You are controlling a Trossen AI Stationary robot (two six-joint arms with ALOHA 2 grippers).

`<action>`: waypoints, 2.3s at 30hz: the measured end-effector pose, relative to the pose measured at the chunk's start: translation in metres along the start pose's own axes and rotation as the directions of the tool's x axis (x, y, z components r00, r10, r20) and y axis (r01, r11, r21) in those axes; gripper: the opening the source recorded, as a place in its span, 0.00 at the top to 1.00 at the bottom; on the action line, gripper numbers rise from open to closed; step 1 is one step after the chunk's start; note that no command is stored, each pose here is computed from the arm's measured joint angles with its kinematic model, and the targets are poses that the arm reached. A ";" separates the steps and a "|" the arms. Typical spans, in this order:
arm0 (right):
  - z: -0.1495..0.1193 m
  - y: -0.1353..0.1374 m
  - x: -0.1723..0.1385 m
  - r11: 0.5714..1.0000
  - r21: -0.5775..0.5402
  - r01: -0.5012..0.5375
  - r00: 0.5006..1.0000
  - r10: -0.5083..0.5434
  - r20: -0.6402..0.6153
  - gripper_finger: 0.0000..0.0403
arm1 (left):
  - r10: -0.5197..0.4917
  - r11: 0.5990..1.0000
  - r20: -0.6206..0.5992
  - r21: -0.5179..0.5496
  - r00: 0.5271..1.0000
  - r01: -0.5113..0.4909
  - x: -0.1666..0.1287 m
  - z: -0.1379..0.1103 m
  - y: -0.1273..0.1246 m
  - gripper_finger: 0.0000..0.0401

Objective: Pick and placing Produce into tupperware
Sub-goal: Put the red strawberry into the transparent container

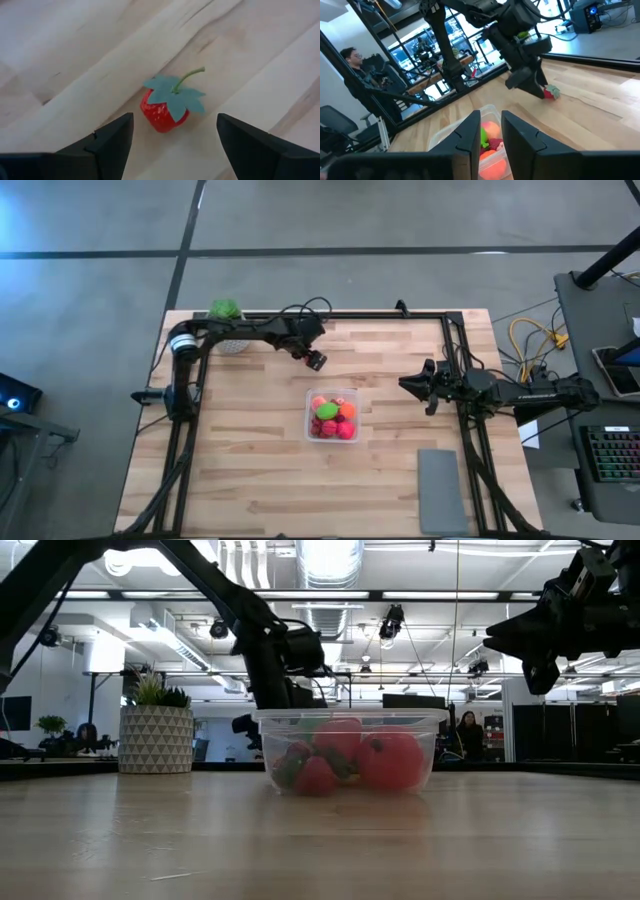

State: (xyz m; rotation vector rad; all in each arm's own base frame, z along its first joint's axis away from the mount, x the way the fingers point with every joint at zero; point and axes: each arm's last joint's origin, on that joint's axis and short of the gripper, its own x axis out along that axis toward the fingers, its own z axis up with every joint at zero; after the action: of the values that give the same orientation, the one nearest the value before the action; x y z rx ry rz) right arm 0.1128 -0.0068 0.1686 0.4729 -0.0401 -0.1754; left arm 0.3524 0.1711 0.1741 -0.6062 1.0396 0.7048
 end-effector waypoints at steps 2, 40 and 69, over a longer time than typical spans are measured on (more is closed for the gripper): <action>0.000 0.000 0.000 1.000 0.000 0.000 1.000 0.000 0.000 0.82 | 0.003 0.999 -0.008 0.037 1.000 -0.002 0.005 0.000 0.000 0.32; 0.000 0.000 0.000 1.000 0.000 0.000 1.000 0.000 0.000 0.82 | 0.024 0.977 0.029 0.210 0.999 -0.030 0.005 0.010 -0.003 0.68; 0.000 0.000 0.000 1.000 0.000 0.000 1.000 0.000 0.000 0.83 | -0.415 0.862 -0.047 0.300 0.909 0.409 -0.103 -0.085 -0.146 0.60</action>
State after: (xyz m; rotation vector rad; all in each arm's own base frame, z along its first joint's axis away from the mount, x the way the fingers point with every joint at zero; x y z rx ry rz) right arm 0.1128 -0.0069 0.1686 0.4733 -0.0403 -0.1757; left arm 0.3825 -0.0081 0.2525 -0.5273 0.9348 0.1652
